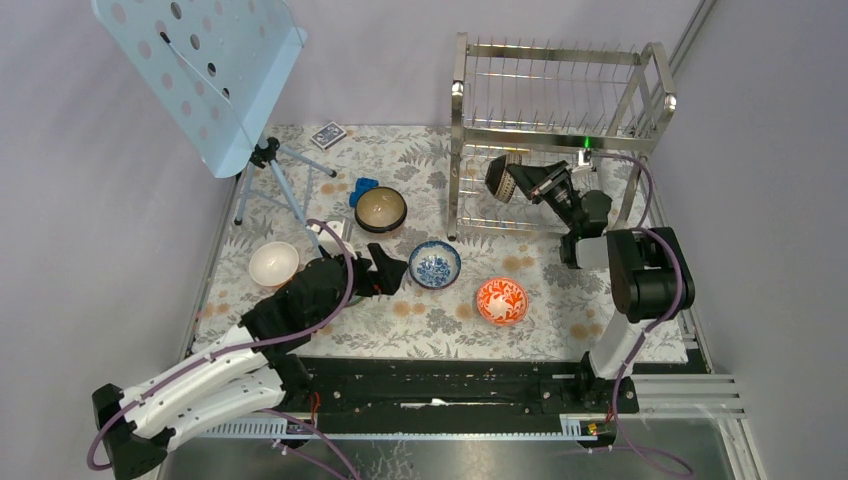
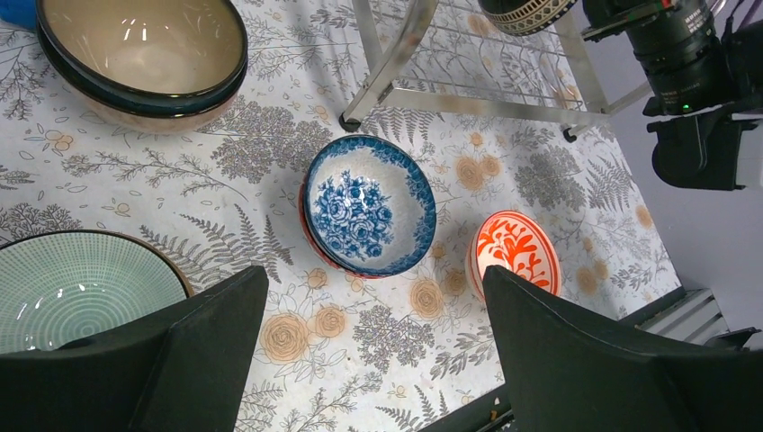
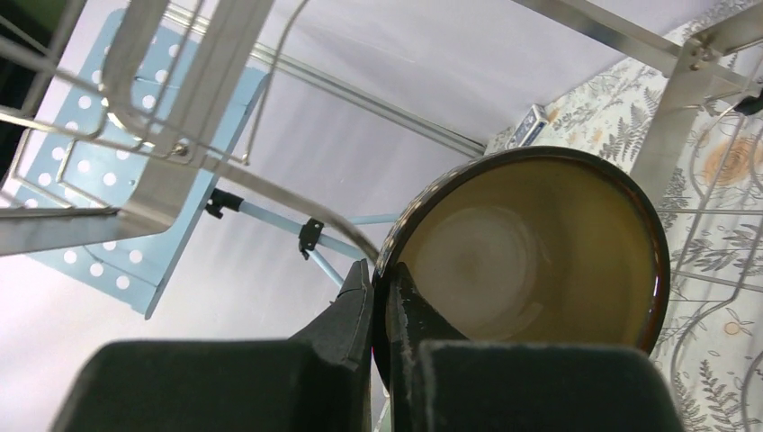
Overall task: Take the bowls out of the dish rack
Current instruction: Pick up the bowl from the dish rack, then place the bowl with the bowl.
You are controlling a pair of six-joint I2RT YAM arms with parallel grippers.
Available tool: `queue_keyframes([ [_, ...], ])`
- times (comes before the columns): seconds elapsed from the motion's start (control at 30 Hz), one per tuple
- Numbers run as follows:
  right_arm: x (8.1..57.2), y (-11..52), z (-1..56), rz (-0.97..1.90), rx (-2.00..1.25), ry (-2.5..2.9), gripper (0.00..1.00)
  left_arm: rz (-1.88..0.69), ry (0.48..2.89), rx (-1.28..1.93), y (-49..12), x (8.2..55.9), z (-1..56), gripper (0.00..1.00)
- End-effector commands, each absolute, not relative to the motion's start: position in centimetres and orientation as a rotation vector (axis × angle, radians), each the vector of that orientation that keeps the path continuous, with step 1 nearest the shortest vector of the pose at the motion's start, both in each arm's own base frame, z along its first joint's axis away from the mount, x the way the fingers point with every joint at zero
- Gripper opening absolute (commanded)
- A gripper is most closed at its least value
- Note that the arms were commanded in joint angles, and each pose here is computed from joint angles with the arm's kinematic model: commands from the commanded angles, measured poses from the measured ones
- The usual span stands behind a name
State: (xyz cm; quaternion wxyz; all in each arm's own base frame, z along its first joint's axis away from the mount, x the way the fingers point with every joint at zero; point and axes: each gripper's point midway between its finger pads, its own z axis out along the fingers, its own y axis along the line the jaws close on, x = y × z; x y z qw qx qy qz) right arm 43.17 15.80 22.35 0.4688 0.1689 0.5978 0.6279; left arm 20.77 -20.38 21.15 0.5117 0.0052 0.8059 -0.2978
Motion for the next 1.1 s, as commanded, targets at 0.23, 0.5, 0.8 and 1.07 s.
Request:
queue_keyframes([
  [0.23,35.4,16.2,28.4,1.460,0.142,1.384,0.00,-0.741,1.919,-0.064,-19.7,20.7,22.4,0.93],
  [0.5,29.3,18.1,26.7,1.205,-0.067,1.607,0.00,-0.769,1.879,-0.075,-19.9,20.9,24.4,0.93],
  [0.8,22.1,19.1,26.1,0.949,-0.333,1.775,0.00,-0.820,1.866,-0.103,-20.9,21.3,28.0,0.99],
  [1.07,20.9,21.1,28.6,0.748,-0.603,1.781,0.00,-0.858,1.789,-0.036,-20.7,20.6,33.0,0.99],
])
